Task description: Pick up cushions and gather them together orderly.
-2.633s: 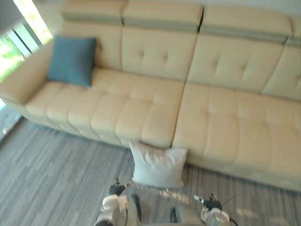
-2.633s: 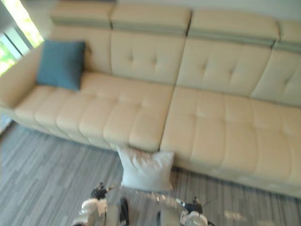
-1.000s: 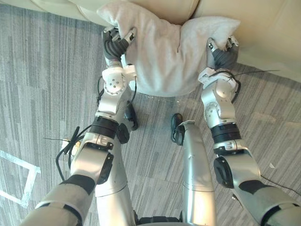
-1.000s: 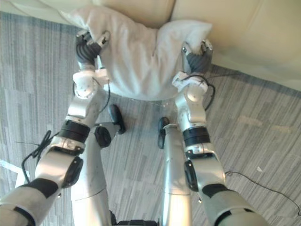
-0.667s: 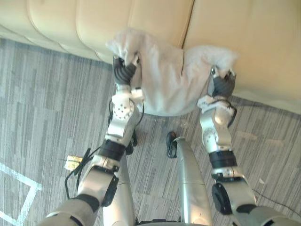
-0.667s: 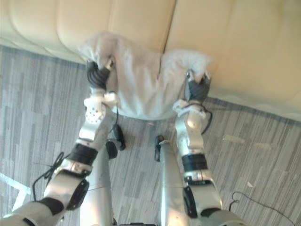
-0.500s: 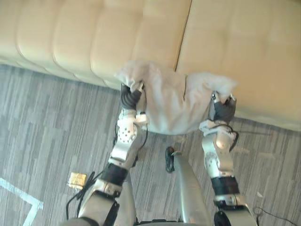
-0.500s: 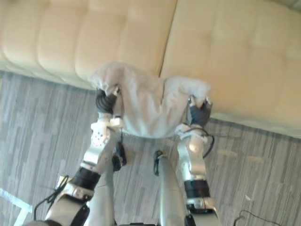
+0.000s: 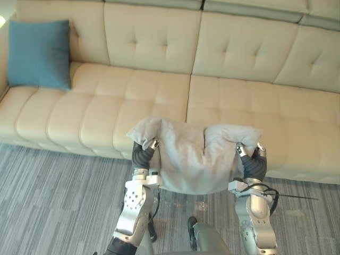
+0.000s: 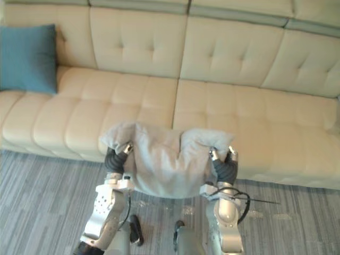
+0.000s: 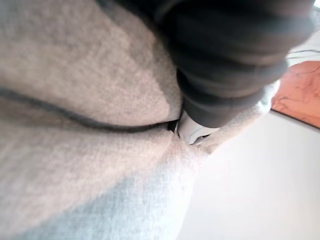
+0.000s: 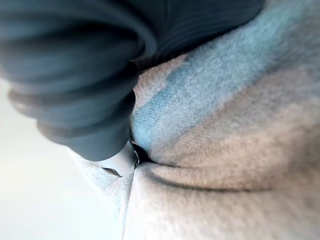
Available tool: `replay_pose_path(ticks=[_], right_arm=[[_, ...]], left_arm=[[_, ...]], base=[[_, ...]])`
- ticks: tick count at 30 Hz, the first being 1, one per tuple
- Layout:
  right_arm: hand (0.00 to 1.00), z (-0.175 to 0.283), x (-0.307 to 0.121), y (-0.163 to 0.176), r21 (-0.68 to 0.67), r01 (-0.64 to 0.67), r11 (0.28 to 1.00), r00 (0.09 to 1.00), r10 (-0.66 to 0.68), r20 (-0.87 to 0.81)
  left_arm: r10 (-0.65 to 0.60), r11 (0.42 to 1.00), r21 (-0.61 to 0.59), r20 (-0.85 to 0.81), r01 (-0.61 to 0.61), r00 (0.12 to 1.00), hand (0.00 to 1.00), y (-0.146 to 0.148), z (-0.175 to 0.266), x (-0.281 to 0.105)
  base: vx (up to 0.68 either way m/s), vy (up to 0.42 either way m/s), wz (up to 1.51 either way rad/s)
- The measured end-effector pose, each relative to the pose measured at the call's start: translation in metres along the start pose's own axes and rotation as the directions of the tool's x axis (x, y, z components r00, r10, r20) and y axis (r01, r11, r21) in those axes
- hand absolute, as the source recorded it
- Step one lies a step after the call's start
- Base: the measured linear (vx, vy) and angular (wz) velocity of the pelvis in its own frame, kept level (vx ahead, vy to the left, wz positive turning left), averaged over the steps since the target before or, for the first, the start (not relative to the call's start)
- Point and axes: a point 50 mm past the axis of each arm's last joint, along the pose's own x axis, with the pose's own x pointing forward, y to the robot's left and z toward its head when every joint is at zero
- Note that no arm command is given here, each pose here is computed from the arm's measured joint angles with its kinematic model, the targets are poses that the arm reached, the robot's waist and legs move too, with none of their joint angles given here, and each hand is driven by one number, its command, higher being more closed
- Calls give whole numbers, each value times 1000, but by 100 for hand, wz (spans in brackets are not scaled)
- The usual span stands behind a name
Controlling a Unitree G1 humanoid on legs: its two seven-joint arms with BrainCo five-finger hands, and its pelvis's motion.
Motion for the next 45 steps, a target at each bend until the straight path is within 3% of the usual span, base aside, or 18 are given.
replay_pose_path(ticks=[13,19,31,34,45], right_arm=[[100,-35,12,-17,-129,-34,991,988,15,-151],[100,-12,-13,-34,-131,16,991,995,-28,-93],[100,5,-13,-35,-134,17,991,999,-21,-30],[100,-1,-16,-36,-102,72,992,995,-78,-57],[100,-40,-11,-42,-138,87,987,971,-115,-209]], left_arm=[[-23,994,107,-137,38,990,100,12,-26,-7],[-66,997,35,-176,74,982,100,-3,-34,-11],[-94,995,-42,-113,89,989,100,-17,-20,-12],[-101,995,-37,-121,98,987,100,-18,-21,-13],[-116,990,56,-214,131,970,100,-2,-35,-21]], base=[[194,-93,-10],[343,-175,17],[220,37,-5],[144,198,14],[32,91,-11]])
